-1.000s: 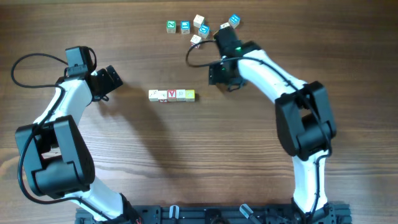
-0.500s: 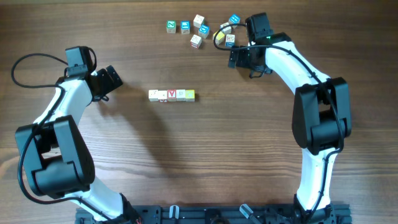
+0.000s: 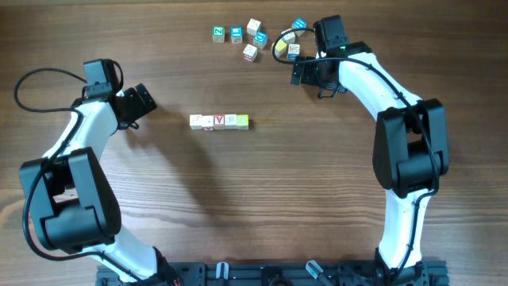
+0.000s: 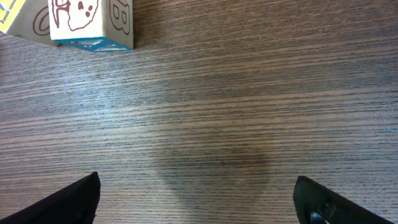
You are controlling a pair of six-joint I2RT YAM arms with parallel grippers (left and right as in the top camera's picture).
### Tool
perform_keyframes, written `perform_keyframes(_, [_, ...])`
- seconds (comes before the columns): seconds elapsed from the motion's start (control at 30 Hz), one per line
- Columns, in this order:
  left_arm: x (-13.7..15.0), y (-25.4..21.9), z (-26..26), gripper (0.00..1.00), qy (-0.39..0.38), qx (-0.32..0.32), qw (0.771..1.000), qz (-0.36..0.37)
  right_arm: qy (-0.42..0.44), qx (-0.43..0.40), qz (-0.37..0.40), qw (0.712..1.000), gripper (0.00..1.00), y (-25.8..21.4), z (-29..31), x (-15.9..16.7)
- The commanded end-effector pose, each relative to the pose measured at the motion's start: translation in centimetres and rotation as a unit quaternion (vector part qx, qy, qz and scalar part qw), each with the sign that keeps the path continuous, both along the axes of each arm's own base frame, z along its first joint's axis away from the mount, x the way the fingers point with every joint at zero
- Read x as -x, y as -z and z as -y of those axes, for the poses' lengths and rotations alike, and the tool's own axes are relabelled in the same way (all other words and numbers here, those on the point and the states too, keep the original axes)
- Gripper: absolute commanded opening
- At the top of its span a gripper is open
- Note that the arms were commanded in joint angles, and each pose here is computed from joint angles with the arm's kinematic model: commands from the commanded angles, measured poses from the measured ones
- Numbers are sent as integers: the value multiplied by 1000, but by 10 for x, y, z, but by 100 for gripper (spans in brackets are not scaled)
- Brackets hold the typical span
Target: Form a horizontal line
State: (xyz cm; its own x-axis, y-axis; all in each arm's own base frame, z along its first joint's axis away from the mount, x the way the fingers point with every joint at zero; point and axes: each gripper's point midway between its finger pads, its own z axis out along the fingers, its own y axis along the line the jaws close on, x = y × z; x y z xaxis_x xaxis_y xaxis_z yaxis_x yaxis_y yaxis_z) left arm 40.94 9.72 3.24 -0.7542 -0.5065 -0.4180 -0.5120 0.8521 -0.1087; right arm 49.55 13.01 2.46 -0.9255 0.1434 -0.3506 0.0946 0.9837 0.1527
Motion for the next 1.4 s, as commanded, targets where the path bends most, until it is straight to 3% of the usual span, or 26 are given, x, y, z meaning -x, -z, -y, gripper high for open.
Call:
perform_keyframes(0.0, [2, 4, -3, 100, -3, -5, 1000, -6, -3, 2, 33, 999, 100, -26, -1, -11])
perform_keyframes(0.1, [-19, -7, -6, 100, -4, -10, 999, 44, -3, 2, 33, 999, 100, -26, -1, -11])
perform_keyframes(0.17, [-35, -15, 20, 100, 25, 58, 995, 83, -3, 2, 33, 999, 99, -26, -1, -11])
perform_keyframes(0.23, [-42, -29, 72, 100, 108, 184, 970, 117, -3, 2, 33, 999, 100, -26, -1, -11])
perform_keyframes(0.27, [-48, -39, 83, 100, 131, 209, 959, 139, -3, 2, 33, 999, 100, -26, -1, -11])
perform_keyframes(0.3, [-57, -53, 93, 83, 159, 231, 944, 174, -3, 2, 34, 999, 100, -26, -1, -11])
perform_keyframes(0.4, [-80, -96, 99, 81, 129, 285, 927, 207, -3, 2, 33, 999, 100, -26, -1, -11])
perform_keyframes(0.47, [-92, -132, 105, 81, 121, 260, 940, 186, -3, 2, 34, 999, 100, -26, -1, -11])
perform_keyframes(0.53, [-94, -159, 112, 82, 129, 163, 967, 149, -3, 2, 33, 999, 100, -26, -1, -11])
perform_keyframes(0.6, [-88, -165, 128, 84, 158, 55, 979, 115, -3, 2, 33, 999, 100, -26, -1, -11])
perform_keyframes(0.63, [-84, -161, 138, 91, 182, 18, 978, 100, -3, 2, 33, 999, 100, -26, -1, -11])
perform_keyframes(0.73, [-80, -119, 163, 93, 217, 27, 975, 48, -3, 2, 33, 999, 100, -26, -1, -11])
perform_keyframes(0.77, [-80, -106, 163, 84, 217, 30, 975, 33, -3, 2, 33, 999, 100, -26, -1, -11])
perform_keyframes(0.8, [-77, -80, 164, 60, 217, 33, 976, -2, -3, 2, 33, 999, 100, -26, -1, -11])
perform_keyframes(0.9, [-70, -38, 163, 31, 216, 35, 974, -55, -3, 2, 33, 999, 100, -26, -1, -11])
perform_keyframes(0.93, [-68, -30, 163, 12, 215, 36, 974, -66, -4, 2, 33, 999, 100, -26, -1, -11])
perform_keyframes(0.97, [-67, -23, 163, 4, 215, 37, 973, -74, -3, 2, 33, 999, 100, -26, -1, -11])
perform_keyframes(1.13, [-44, 8, 161, 4, 212, 44, 966, -141, -3, 2, 34, 999, 99, -26, -1, -11])
perform_keyframes(1.37, [-20, 30, 160, 4, 215, 46, 959, -178, -3, 2, 33, 999, 99, -26, -1, -11])
